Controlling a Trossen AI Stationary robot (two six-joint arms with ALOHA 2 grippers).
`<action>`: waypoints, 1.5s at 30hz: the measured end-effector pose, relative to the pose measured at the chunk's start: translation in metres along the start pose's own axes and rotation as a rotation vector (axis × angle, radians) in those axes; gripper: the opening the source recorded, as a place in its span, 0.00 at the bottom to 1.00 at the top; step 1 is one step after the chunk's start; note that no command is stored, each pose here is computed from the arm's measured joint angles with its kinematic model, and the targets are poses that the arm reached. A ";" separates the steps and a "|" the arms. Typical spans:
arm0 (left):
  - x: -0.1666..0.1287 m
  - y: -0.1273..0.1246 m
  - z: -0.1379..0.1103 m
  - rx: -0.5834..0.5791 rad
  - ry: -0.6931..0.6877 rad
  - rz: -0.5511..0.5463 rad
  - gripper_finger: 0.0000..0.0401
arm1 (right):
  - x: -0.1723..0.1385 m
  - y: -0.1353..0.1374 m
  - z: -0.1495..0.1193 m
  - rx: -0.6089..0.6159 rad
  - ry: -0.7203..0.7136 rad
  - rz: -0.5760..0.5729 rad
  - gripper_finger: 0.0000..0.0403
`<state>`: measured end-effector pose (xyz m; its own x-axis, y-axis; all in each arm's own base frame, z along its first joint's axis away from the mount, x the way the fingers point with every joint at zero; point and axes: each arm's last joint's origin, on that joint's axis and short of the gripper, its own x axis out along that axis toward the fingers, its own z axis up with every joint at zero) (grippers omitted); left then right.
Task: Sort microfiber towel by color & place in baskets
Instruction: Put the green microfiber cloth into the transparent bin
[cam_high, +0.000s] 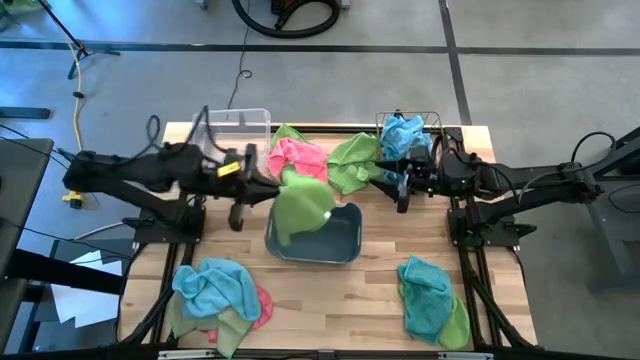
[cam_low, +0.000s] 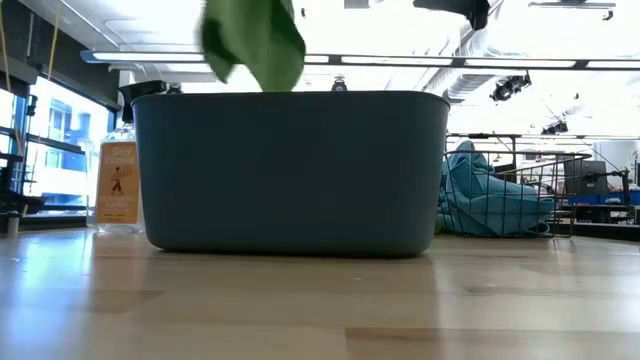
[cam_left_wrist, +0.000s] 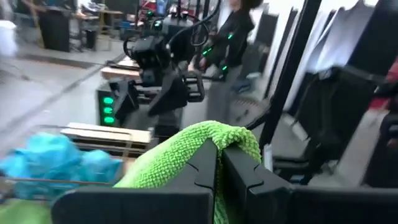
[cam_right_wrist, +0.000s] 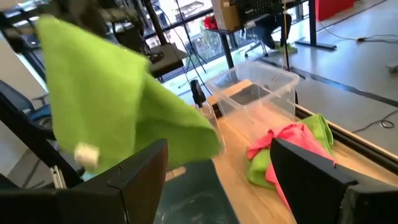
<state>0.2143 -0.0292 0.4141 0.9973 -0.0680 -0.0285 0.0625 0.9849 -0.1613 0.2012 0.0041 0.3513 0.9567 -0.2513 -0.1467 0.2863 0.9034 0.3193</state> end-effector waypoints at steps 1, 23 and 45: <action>0.003 0.006 -0.008 -0.028 -0.019 -0.016 0.00 | 0.000 0.000 0.000 -0.001 -0.003 0.001 0.69; 0.006 0.059 -0.087 -0.242 -0.344 0.066 0.00 | 0.000 0.004 0.007 0.011 -0.057 0.065 0.69; -0.043 0.141 0.011 -0.052 -0.218 0.648 0.00 | 0.000 0.004 0.007 0.009 -0.063 0.061 0.69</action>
<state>0.1803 0.1138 0.4030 0.8181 0.5716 0.0634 -0.5461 0.8066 -0.2263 0.2023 0.0051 0.3593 0.9736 -0.2178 -0.0678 0.2278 0.9145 0.3342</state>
